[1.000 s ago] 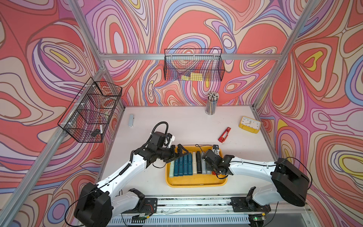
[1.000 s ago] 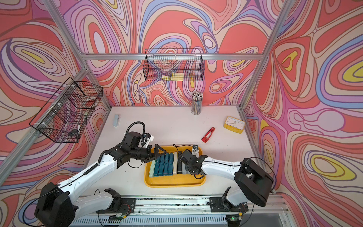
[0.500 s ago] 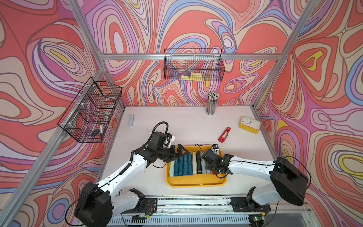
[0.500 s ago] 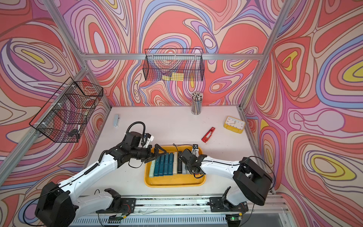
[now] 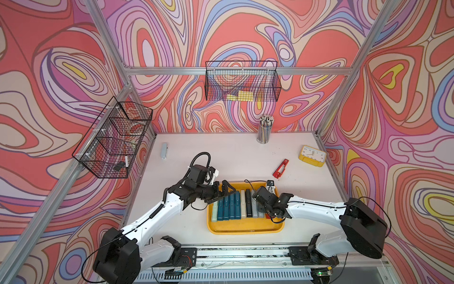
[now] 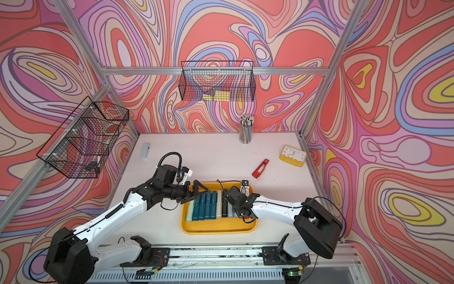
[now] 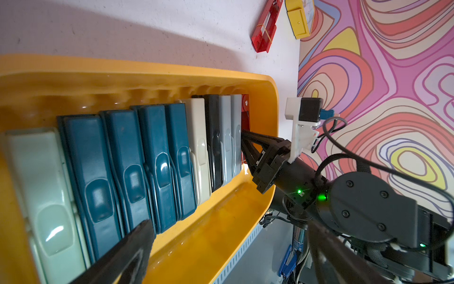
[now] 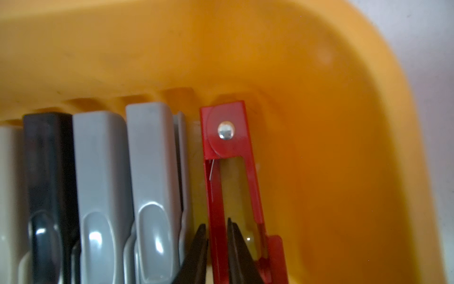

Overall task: Put the pruning pliers into the storage box
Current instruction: Place the pruning pliers in the storage box.

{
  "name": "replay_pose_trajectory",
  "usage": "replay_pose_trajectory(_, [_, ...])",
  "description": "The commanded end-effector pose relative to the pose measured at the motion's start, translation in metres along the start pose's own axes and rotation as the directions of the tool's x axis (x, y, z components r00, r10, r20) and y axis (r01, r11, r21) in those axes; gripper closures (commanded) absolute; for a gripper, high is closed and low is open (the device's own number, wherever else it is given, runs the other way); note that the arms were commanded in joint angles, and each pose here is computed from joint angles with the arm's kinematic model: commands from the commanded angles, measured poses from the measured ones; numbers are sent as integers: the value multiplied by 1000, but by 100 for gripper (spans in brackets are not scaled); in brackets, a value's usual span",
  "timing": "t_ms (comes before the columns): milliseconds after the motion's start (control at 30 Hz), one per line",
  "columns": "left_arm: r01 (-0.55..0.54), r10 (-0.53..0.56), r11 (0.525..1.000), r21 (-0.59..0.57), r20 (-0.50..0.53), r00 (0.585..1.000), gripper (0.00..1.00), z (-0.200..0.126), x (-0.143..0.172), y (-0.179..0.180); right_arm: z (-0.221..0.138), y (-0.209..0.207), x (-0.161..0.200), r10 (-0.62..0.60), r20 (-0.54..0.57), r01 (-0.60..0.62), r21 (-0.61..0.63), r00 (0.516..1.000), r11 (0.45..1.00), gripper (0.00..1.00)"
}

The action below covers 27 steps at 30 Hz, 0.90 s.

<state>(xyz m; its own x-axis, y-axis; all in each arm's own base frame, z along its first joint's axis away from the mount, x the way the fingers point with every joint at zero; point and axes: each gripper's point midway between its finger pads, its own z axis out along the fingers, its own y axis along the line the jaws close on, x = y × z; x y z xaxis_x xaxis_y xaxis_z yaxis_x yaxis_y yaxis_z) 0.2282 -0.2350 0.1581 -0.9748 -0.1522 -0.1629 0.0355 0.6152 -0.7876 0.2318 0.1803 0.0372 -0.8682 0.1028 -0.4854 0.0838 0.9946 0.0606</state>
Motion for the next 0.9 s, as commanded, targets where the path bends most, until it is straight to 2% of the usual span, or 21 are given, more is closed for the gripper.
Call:
replay_pose_trajectory(0, [-14, 14, 1000, 15, 12, 1000, 1, -1, -4, -9, -8, 0, -7, 9, 25, -9, -3, 1000, 1000, 79])
replay_pose_trajectory(400, [-22, 22, 1000, 20, 20, 1000, 1, -3, -5, -13, -32, 7, -27, 6, 65, -4, -34, 998, 999, 79])
replay_pose_trajectory(667, [-30, 29, 996, 78, 13, 999, 1, -4, -7, -29, -56, 20, -50, -13, 97, 19, -60, 995, 998, 81])
replay_pose_trajectory(800, [-58, 57, 995, 82, 15, 998, 1, -4, -13, -35, -67, 22, -68, -37, 131, 42, -37, 991, 998, 85])
replay_pose_trajectory(867, [-70, 70, 994, 80, 5, 998, 1, -2, -15, -38, -68, 23, -76, -38, 127, 43, -37, 991, 998, 92])
